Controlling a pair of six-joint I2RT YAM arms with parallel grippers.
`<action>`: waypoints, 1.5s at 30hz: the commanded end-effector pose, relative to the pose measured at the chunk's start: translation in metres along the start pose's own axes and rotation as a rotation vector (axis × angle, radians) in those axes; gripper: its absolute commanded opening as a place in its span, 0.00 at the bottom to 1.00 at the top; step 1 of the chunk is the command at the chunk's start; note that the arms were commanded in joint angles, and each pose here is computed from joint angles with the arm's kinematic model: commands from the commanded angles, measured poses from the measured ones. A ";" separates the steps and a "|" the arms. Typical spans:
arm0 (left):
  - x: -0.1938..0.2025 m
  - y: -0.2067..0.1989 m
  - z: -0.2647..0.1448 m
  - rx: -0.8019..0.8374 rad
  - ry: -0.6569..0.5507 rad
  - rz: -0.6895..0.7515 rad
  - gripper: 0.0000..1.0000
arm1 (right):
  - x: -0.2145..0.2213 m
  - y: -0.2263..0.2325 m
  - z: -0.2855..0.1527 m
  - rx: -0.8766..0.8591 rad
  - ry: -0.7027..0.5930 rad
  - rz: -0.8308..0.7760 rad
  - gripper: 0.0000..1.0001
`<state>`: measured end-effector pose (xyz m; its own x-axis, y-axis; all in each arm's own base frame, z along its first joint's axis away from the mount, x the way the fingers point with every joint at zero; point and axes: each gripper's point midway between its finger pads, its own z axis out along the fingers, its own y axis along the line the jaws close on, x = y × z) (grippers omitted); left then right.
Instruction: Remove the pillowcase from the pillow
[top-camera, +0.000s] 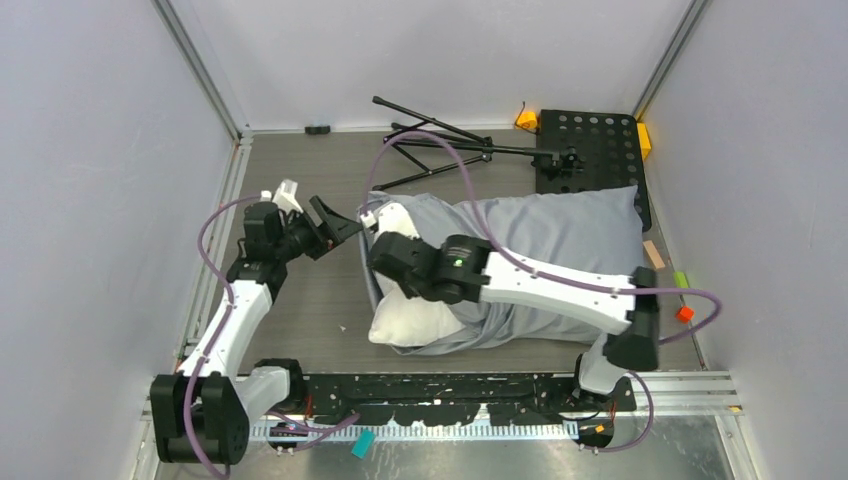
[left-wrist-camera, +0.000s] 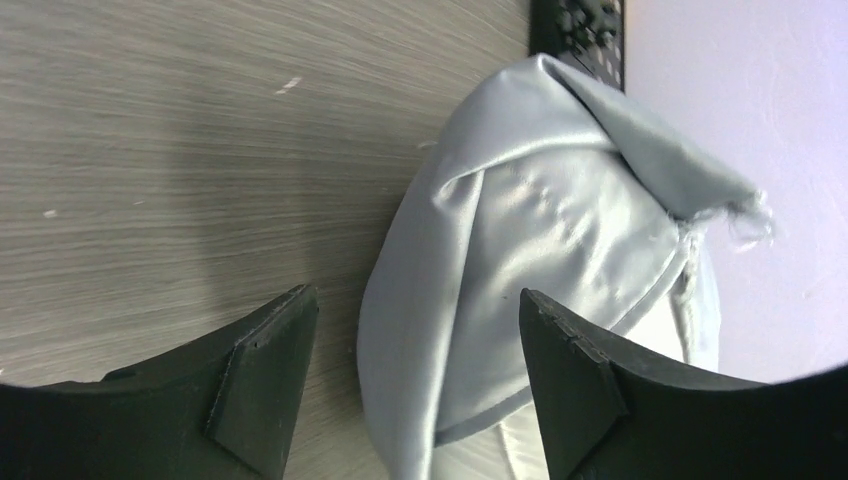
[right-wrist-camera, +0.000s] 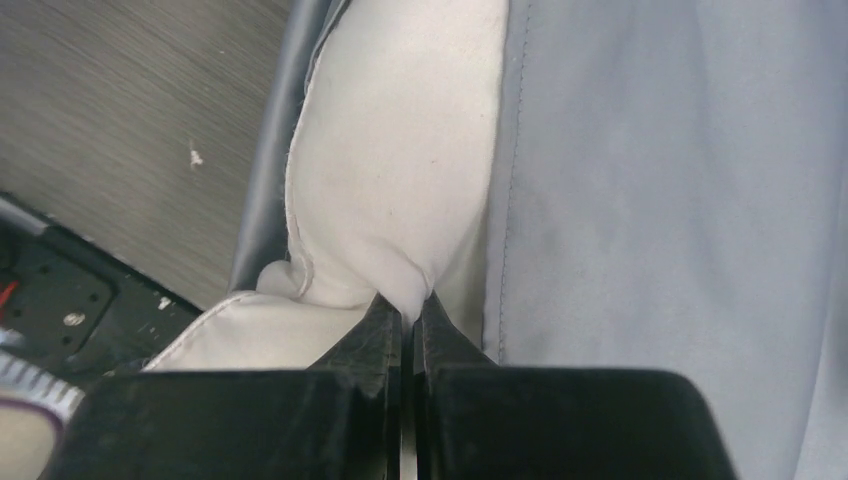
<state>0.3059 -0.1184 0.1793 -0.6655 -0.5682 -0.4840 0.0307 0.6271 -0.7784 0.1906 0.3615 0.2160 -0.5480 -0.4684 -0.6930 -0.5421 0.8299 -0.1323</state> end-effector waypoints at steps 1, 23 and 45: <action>-0.007 -0.050 -0.006 0.170 -0.057 0.171 0.75 | -0.031 -0.014 -0.034 -0.125 -0.127 0.126 0.00; -0.014 0.005 0.074 -0.087 0.011 0.118 0.21 | -0.049 -0.034 -0.115 -0.330 -0.254 0.181 0.00; 0.020 0.013 0.093 -0.107 0.090 0.079 0.49 | -0.113 -0.032 -0.100 -0.328 -0.454 0.277 0.00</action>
<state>0.3603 -0.1948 0.1030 -0.7901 -0.4272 -0.4395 0.0220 0.6968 -0.7169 0.1780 0.3326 0.3211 -0.4862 -0.2297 -0.8431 -0.6626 0.7259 0.1844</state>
